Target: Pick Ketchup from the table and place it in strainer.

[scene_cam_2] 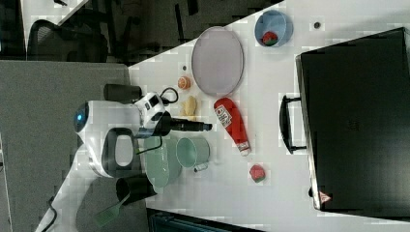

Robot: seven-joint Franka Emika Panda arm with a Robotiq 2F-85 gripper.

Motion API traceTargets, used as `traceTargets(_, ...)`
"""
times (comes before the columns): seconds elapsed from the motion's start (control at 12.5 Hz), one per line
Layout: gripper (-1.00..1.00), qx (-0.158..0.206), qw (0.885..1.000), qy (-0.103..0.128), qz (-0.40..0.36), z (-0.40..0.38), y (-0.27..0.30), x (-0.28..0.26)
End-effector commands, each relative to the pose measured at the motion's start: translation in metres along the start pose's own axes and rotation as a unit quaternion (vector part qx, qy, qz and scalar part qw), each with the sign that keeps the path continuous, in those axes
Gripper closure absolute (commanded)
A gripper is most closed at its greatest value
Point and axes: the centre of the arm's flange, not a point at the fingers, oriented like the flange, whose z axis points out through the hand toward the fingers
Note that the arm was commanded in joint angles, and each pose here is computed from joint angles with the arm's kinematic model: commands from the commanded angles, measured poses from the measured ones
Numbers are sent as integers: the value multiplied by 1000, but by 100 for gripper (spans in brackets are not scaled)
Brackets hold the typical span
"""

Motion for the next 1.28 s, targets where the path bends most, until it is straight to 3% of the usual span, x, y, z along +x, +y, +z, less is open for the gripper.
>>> traceTargets(0.08, -100, 4, 992, 27, -127, 22, -10, 7)
traceTargets(0.32, -100, 8, 982, 43, -182, 65, -15, 10)
traceTargets(0.72, -100, 3, 981, 19, -192, 138, -5, -3)
traceTargets(1.28, -100, 8, 980, 44, -192, 174, -4, -3)
